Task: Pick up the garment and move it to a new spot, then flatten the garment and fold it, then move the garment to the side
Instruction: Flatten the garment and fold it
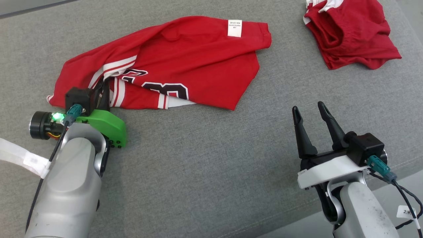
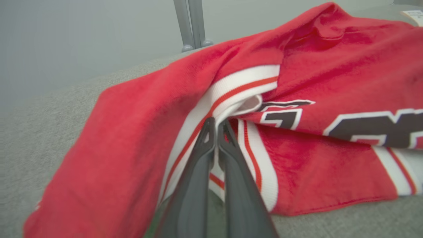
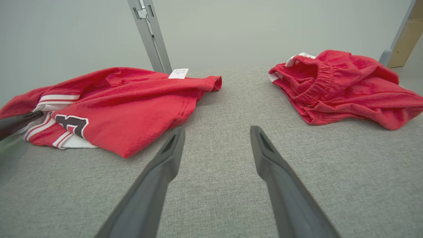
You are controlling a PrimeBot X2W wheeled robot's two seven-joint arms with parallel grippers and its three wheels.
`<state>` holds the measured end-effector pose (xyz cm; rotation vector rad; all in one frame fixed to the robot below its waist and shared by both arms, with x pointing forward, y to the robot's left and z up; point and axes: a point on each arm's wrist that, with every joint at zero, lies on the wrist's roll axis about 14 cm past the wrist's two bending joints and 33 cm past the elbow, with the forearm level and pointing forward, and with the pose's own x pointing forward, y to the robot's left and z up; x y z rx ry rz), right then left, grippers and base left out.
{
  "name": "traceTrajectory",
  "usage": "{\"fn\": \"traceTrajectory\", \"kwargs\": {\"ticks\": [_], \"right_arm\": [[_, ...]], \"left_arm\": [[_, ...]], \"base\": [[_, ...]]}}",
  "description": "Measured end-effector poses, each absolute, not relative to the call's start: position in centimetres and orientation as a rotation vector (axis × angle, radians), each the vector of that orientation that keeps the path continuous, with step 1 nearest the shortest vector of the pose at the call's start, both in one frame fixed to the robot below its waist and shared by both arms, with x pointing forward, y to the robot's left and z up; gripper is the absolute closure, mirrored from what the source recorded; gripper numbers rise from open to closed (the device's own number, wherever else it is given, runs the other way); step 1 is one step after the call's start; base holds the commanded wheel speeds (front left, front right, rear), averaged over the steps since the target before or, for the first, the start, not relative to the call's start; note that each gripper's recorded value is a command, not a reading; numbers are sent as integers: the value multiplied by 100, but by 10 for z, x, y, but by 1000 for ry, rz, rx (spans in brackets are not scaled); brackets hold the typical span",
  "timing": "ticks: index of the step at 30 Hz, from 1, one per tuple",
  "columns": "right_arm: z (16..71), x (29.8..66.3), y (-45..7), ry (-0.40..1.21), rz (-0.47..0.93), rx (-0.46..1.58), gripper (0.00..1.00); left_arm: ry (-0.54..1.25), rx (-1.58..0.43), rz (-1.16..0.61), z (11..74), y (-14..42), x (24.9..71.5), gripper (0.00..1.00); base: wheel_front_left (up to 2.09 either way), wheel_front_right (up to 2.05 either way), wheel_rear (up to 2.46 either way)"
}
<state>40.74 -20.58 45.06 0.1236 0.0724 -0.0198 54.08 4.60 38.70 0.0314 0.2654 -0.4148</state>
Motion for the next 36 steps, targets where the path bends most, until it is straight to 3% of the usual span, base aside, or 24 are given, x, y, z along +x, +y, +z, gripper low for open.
{"fn": "traceTrajectory", "kwargs": {"ticks": [12,19,36], "right_arm": [[463,406,-205,38,-17,127,0],[473,397,-200,13,-6,131,0],[483,388,-188,-13,28,140,0]], "left_arm": [[18,14,-446,473,38,552,100],[-98,16,-523,514,32,514,100],[215,58,-602,472,64,388,100]], "base": [[0,0,0],[0,0,0],[0,0,0]]}}
